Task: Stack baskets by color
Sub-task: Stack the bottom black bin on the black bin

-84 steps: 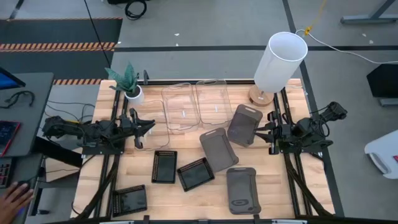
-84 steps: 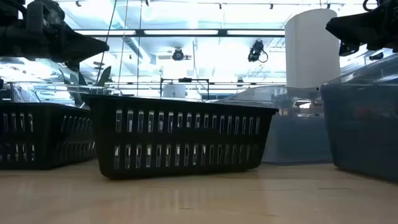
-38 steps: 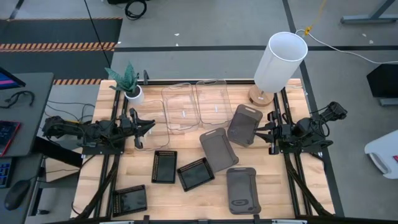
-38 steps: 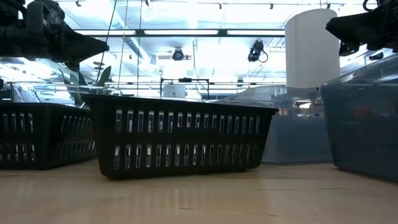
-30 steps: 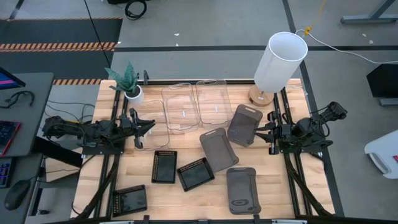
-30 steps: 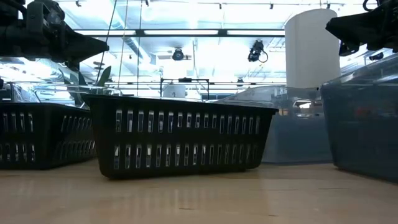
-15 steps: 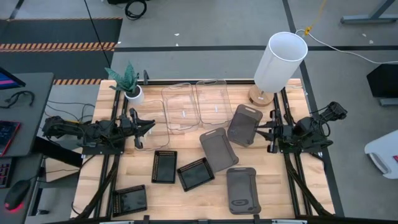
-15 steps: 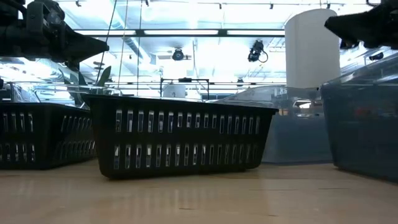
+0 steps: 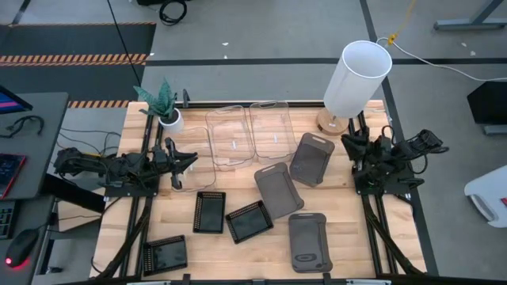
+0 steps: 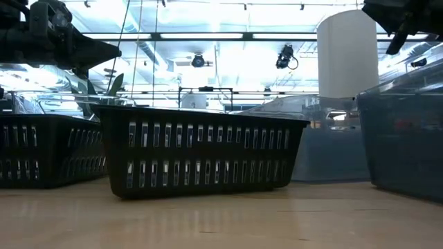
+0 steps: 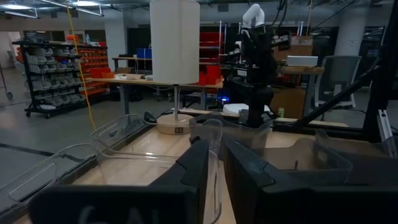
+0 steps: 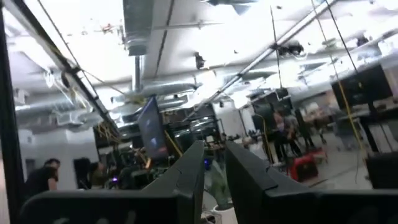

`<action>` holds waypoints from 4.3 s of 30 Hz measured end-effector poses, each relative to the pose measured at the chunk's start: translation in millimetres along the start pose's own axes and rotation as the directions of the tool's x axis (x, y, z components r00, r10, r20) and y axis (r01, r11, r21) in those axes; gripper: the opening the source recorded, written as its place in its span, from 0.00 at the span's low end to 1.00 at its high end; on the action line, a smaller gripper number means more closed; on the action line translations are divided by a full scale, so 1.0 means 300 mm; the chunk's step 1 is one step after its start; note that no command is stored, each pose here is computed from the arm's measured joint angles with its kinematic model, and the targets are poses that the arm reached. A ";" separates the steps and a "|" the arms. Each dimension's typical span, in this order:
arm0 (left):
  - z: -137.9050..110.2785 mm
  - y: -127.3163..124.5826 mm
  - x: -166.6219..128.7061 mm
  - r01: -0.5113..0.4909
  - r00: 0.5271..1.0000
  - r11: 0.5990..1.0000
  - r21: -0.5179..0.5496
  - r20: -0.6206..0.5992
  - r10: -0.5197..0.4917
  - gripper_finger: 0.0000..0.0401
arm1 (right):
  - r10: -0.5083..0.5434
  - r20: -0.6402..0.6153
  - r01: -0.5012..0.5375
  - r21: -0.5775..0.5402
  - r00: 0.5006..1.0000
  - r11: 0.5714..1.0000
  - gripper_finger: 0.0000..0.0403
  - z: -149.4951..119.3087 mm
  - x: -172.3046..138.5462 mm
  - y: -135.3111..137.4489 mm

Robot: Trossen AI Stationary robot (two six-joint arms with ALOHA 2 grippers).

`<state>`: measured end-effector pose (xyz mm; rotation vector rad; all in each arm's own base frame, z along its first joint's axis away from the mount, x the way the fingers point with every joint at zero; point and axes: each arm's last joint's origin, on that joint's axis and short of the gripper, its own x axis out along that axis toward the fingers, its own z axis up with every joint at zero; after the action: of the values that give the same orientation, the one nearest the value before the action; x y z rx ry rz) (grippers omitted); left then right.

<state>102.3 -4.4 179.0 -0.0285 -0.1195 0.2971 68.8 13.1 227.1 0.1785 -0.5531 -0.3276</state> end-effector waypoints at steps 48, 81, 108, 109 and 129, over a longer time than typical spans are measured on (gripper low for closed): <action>0.000 0.000 0.000 0.000 1.000 1.000 0.000 0.000 0.000 0.15 | -0.190 -0.642 0.114 -0.158 0.743 0.981 0.13 -0.081 0.152 0.051; 0.000 0.000 0.000 0.000 1.000 1.000 0.000 0.000 0.000 0.14 | -0.084 -0.983 -0.039 -0.078 -0.163 0.996 0.41 -0.273 0.387 0.436; 0.004 0.000 0.000 0.000 1.000 1.000 -0.005 0.010 0.000 0.13 | -0.152 -0.889 -0.069 -0.136 -0.433 0.988 0.41 -0.464 0.250 0.522; 0.003 0.000 0.000 0.000 1.000 1.000 -0.005 0.010 0.000 0.13 | -0.157 -0.884 -0.068 -0.142 -0.441 0.988 0.41 -0.473 0.250 0.520; 0.004 0.000 0.000 0.000 1.000 1.000 -0.005 0.011 0.000 0.13 | -0.114 -0.825 -0.064 -0.094 -0.553 0.993 0.03 -0.537 0.265 0.480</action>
<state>102.2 -4.4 180.0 -0.0323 -0.1312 0.2967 256.5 132.3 167.1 0.3186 1.6035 -0.0831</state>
